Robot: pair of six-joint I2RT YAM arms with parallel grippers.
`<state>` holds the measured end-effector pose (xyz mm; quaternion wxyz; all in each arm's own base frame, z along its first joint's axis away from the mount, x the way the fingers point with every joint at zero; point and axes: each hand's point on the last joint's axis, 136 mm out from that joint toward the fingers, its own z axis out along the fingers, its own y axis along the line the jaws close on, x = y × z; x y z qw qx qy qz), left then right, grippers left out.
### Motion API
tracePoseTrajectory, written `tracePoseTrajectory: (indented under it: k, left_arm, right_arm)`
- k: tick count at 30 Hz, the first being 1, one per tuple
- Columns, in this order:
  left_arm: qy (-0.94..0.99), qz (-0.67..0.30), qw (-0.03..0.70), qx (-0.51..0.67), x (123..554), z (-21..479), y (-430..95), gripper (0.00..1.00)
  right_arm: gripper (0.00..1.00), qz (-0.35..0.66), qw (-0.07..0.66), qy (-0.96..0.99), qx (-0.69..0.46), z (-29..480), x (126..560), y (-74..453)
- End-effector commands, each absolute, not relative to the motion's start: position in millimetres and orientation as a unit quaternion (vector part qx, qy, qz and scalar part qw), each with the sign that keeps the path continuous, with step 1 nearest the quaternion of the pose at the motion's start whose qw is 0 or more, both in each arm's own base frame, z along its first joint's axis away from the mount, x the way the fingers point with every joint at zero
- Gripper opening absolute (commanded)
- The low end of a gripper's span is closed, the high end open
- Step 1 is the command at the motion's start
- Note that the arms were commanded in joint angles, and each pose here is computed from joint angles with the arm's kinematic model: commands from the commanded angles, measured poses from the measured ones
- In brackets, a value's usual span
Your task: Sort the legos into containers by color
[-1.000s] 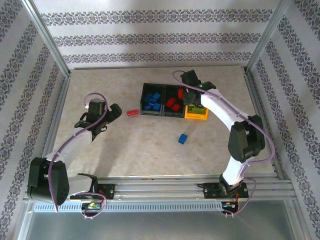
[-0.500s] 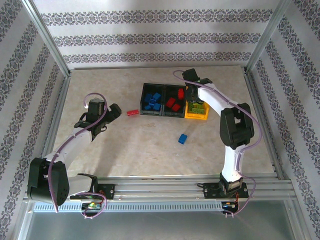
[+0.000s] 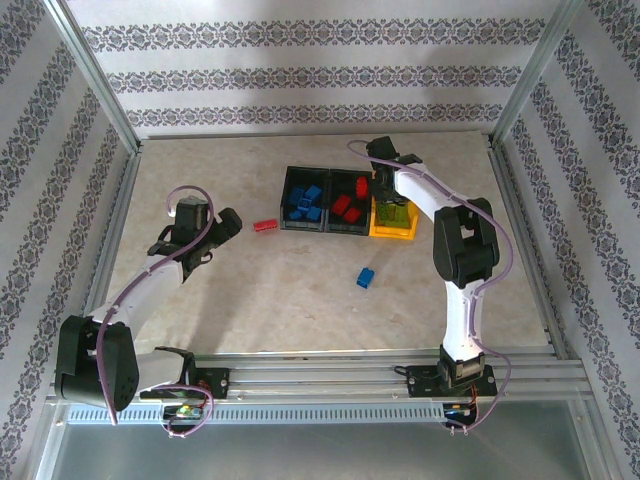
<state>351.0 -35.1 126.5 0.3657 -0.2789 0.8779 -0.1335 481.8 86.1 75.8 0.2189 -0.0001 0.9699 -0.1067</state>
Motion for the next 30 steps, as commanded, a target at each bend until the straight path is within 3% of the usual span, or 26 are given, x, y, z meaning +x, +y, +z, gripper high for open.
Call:
tracePoseTrajectory:
  k: [1, 10, 17, 18, 30]
  left_arm:
    - [0.885, -0.126, 0.358, -0.271, 349, 128, -31, 1.00]
    - [0.899, -0.139, 0.344, -0.232, 358, 130, -43, 1.00]
    - [0.915, -0.152, 0.313, -0.203, 366, 124, -57, 1.00]
    - [0.917, -0.155, 0.308, -0.199, 367, 123, -59, 0.99]
    - [0.968, -0.123, 0.210, -0.067, 382, 100, -90, 0.94]
  right_arm:
    - [0.44, -0.111, 0.219, 0.969, -0.001, 80, 483, 82]
    - [0.59, -0.088, 0.251, 0.964, 0.002, 115, 469, 91]
    - [0.82, -0.068, 0.278, 0.958, 0.021, 142, 446, 92]
    - [0.97, -0.065, 0.281, 0.957, 0.025, 144, 442, 92]
    - [0.98, -0.041, 0.333, 0.939, 0.078, 186, 395, 77]
